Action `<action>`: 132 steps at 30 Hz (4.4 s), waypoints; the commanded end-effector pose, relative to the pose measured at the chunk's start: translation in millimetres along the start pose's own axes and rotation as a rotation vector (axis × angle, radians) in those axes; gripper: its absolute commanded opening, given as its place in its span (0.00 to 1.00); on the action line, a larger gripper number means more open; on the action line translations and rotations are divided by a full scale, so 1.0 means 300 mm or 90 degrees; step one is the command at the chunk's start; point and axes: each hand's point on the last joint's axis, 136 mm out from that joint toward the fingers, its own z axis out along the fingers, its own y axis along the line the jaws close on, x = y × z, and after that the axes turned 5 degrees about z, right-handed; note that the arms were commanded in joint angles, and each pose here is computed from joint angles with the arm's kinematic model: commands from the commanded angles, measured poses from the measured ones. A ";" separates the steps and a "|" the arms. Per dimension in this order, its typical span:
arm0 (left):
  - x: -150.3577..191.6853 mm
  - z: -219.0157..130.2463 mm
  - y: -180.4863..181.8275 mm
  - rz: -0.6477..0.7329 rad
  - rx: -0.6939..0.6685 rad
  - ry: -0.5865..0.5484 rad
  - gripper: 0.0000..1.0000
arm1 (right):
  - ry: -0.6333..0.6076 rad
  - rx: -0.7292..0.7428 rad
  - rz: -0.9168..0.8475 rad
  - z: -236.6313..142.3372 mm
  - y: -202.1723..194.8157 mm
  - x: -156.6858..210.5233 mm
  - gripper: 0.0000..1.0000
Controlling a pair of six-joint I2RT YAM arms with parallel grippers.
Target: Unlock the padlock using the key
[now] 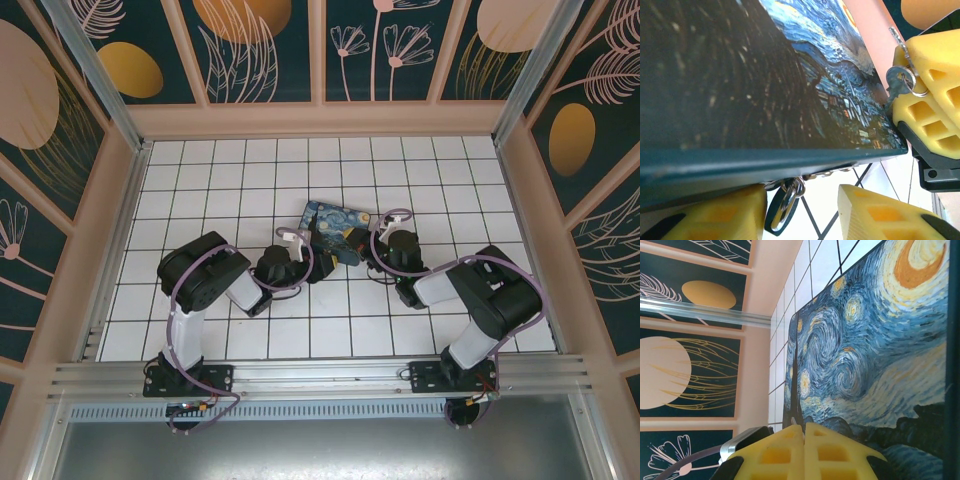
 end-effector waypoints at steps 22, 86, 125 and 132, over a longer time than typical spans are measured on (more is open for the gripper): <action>0.090 0.009 0.143 0.012 -0.122 0.071 0.08 | 0.006 -0.025 0.005 0.015 0.039 -0.007 0.00; -0.086 -0.141 -0.159 -0.245 0.063 0.066 0.00 | 0.075 0.005 -0.026 -0.260 -0.034 0.356 0.00; -0.129 -0.190 -0.153 -0.294 0.106 0.042 0.00 | 0.047 -0.013 0.030 -0.185 -0.030 0.337 0.00; -0.124 -0.191 -0.144 -0.306 0.091 0.047 0.00 | 0.017 -0.033 0.031 -0.152 0.020 0.309 0.00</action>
